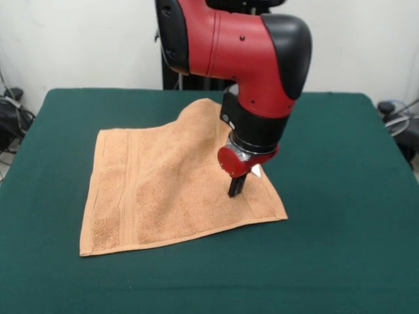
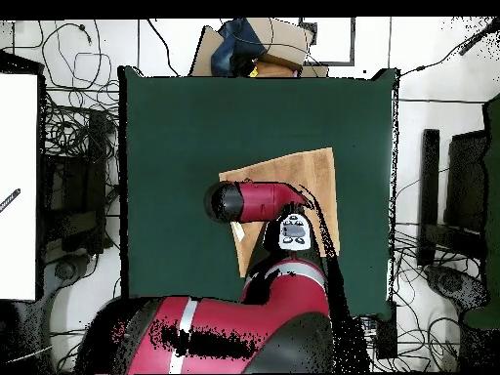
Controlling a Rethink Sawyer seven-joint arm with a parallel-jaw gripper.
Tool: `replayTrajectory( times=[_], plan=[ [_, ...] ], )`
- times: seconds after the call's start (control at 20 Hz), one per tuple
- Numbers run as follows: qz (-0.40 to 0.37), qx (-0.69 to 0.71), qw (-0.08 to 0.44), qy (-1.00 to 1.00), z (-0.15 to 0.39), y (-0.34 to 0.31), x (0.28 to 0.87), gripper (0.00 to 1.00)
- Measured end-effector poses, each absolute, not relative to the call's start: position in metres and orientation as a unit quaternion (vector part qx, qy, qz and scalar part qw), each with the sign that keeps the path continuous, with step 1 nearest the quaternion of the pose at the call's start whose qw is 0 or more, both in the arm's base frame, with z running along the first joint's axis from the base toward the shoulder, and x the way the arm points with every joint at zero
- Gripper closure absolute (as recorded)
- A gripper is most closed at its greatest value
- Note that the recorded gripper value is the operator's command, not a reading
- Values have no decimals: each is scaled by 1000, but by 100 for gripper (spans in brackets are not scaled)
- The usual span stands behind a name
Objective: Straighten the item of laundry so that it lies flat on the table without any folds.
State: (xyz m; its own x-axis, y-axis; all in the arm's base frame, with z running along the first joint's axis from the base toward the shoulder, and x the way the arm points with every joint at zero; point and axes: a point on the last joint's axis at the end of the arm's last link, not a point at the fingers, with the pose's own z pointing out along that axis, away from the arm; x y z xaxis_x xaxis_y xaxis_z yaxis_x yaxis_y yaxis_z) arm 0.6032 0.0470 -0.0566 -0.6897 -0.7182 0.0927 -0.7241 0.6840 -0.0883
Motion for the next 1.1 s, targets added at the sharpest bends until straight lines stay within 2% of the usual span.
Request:
replayTrajectory(
  times=[1.1],
  plan=[
    [88,353,54,-930,-60,57,612,100]
  ],
)
